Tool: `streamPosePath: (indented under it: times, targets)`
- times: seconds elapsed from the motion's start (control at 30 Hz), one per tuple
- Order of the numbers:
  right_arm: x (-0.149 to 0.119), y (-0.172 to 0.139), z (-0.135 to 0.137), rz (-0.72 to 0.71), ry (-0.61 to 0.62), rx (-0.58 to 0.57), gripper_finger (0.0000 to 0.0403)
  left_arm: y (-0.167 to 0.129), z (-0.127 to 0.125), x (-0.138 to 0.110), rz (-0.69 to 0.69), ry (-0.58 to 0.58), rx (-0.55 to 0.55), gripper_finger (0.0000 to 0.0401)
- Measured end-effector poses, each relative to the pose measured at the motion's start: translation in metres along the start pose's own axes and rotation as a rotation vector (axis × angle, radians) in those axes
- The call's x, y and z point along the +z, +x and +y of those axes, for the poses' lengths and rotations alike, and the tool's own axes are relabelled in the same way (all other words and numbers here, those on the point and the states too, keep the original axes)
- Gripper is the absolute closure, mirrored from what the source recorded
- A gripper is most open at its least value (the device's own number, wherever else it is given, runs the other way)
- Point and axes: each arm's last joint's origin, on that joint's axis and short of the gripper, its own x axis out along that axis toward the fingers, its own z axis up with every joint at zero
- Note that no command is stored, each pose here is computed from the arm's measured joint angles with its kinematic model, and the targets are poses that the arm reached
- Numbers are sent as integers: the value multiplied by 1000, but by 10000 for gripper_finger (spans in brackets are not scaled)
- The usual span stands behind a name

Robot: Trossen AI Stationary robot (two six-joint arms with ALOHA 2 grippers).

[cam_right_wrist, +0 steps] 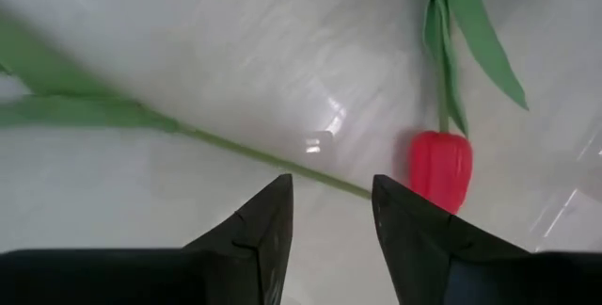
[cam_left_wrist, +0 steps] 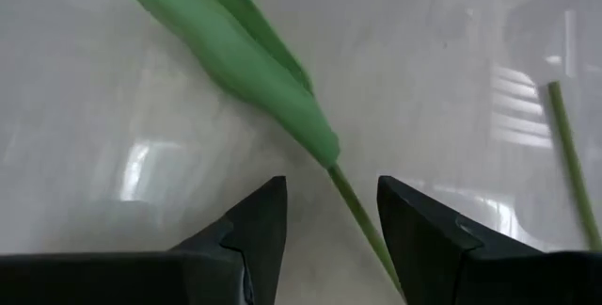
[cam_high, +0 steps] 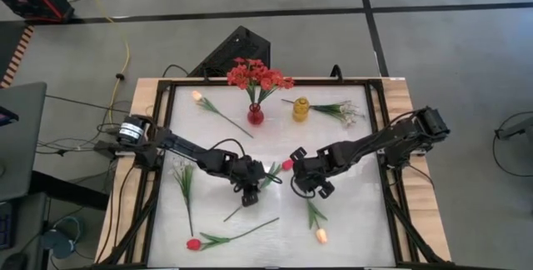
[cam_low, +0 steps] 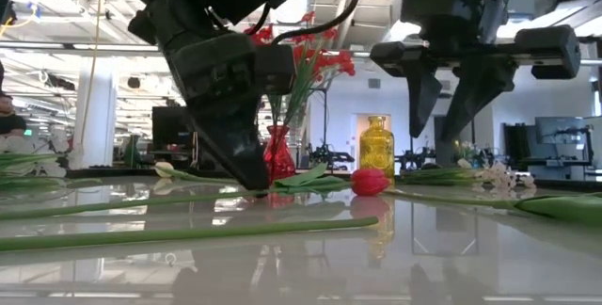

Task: Sort flowers into vase by color
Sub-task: Put the top red tulip into the red vase

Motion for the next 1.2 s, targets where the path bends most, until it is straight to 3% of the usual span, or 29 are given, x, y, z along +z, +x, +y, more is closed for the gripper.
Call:
streamPosePath:
  times: [0.27, 0.37, 0.5, 0.6, 0.83, 1.0, 1.1, 1.2]
  targets:
    - [4, -1, 8, -7, 0, 9, 230, 13, -5, -15, 16, -28, 150, 251]
    - [4, -1, 9, -9, 14, 8, 230, 9, -5, -16, 24, -26, 178, 289]
    - [4, -1, 9, -8, 46, 8, 230, 0, -5, -14, 23, 40, 177, 380]
    - [3, -1, 9, 0, 74, 10, 230, -14, -5, -8, -14, 99, 197, 392]
    - [-8, -22, 13, 57, 176, 33, 232, -77, -5, 22, -262, 204, 272, 400]
    - [-18, -48, 15, -6, 251, 10, 247, -130, -5, 40, -468, 259, 272, 401]
    - [-30, -59, 20, -64, 260, -8, 261, -156, -7, 49, -669, 298, 176, 401]
    - [-42, -63, 21, -196, 241, -59, 275, -167, -5, 52, -924, 368, -39, 401]
